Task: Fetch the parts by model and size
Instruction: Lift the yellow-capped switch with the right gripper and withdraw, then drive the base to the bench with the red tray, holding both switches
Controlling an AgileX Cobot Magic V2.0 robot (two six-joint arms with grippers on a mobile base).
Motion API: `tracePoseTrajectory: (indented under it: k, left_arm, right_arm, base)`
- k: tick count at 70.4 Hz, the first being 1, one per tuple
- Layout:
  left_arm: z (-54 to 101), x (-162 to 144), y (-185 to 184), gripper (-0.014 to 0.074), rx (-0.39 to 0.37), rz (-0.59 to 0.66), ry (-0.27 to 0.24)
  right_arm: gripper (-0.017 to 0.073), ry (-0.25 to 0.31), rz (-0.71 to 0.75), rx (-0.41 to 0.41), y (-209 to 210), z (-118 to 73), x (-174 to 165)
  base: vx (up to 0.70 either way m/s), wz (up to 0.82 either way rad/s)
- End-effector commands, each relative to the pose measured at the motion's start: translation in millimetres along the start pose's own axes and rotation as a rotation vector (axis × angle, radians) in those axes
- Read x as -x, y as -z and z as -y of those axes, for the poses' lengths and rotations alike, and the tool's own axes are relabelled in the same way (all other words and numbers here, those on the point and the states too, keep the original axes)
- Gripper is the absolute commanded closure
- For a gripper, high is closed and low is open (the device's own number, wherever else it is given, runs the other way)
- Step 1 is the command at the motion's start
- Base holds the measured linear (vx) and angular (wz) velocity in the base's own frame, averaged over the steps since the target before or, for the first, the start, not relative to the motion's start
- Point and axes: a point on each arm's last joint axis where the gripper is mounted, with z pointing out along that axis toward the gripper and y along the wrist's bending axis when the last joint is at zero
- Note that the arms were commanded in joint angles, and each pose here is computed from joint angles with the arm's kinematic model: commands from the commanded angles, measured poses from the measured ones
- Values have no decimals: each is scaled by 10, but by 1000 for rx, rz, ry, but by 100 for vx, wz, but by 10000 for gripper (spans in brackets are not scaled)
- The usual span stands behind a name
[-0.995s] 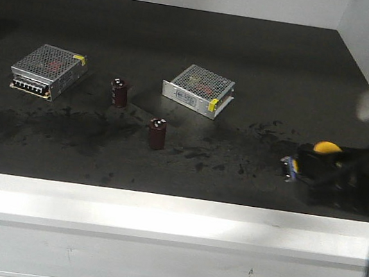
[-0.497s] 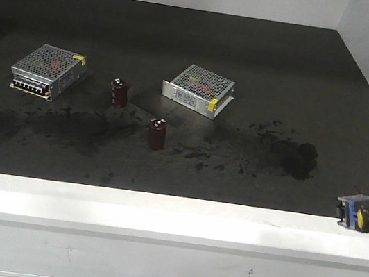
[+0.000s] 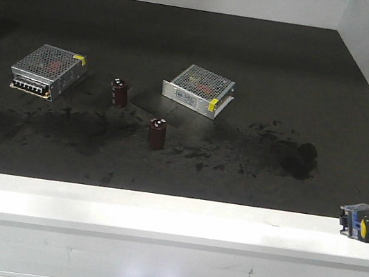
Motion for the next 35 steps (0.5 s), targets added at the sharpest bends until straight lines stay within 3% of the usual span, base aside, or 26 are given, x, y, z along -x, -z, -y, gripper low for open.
tracePoseTrajectory:
  k: [1,35]
  left_arm:
    - [10,147,35,600,-12,95,8]
    - [10,147,35,600,-12,95,8]
  right_arm:
    - [569,12,101,0,32,-2,156]
    - [569,12,100,0,32,-2,155]
  base:
    - [0,0]
    - [-2,10]
